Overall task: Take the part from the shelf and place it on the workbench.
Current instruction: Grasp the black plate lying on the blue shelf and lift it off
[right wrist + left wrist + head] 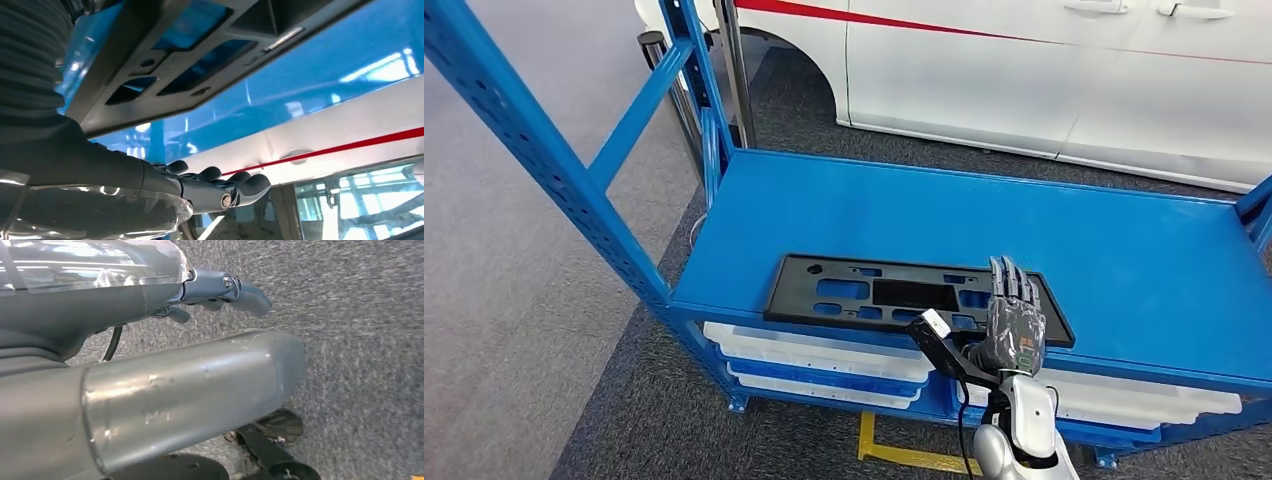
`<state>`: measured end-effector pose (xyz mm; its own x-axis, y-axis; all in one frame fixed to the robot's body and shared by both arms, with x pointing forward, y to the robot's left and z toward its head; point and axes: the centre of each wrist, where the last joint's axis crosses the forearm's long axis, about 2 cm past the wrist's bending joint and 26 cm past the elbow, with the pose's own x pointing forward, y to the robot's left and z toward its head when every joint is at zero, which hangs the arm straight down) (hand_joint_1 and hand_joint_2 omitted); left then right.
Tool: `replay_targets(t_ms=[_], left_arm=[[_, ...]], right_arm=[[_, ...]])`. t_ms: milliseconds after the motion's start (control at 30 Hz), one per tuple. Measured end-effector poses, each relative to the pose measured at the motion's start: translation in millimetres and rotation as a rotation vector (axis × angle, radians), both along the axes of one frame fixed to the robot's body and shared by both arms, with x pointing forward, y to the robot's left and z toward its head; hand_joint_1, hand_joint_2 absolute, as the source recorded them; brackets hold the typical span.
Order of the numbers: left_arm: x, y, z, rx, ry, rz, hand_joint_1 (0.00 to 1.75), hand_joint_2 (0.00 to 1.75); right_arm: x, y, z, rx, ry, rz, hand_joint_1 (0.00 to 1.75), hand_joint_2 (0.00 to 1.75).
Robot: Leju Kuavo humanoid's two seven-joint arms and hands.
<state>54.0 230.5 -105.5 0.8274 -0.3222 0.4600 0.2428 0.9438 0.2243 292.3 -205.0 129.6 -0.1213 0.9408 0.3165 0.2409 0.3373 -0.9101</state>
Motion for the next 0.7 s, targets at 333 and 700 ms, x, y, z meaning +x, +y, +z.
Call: replay_targets(t_ms=[333, 700], left_arm=[[16.8, -7.1, 3.6, 0.031, 0.008, -0.008, 0.00, 0.00], [28.3, -14.5, 6.7, 0.015, -0.002, -0.018, 0.00, 0.00]], right_arm=[[15.9, 14.8, 12.0, 0.022, -0.011, 0.030, 0.00, 1.75], [23.2, 44.3, 12.4, -0.052, 0.001, 0.139, 0.00, 1.75]])
